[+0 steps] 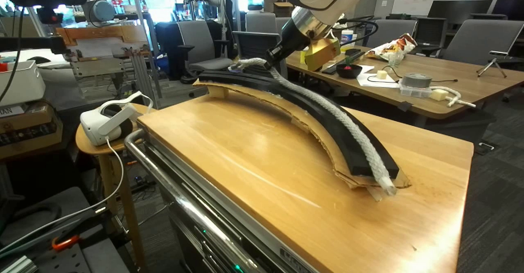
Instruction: Lay the rope on the black board
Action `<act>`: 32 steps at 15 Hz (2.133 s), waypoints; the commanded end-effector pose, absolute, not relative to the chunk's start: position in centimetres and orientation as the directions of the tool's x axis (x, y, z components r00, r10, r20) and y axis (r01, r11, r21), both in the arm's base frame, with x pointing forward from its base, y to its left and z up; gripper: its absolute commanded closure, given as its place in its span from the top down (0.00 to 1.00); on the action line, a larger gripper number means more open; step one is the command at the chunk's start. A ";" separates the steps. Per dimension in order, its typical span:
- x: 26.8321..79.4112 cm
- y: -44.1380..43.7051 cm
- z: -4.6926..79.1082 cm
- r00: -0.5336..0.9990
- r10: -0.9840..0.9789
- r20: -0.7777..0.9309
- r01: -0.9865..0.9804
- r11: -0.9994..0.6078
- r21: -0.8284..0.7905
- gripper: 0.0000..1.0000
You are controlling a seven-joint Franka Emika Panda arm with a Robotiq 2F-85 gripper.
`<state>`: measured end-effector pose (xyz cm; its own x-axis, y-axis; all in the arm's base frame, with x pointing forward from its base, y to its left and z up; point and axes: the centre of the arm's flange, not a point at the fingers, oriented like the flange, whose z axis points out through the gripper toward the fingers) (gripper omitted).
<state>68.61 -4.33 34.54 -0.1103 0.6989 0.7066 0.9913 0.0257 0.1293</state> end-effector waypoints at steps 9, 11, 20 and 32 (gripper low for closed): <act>67.7 -4.4 34.5 -0.207 0.735 0.646 0.974 0.217 0.065 0.03; 67.8 -3.9 34.6 -0.229 0.749 0.621 0.968 0.242 0.065 0.03; 70.1 1.3 35.7 -0.420 0.839 0.347 0.906 0.411 0.102 0.03; 71.2 2.7 36.7 -0.387 0.814 0.433 0.921 0.364 0.139 0.03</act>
<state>70.09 2.56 35.91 -0.4188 0.8215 0.3870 0.9066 0.4027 0.1263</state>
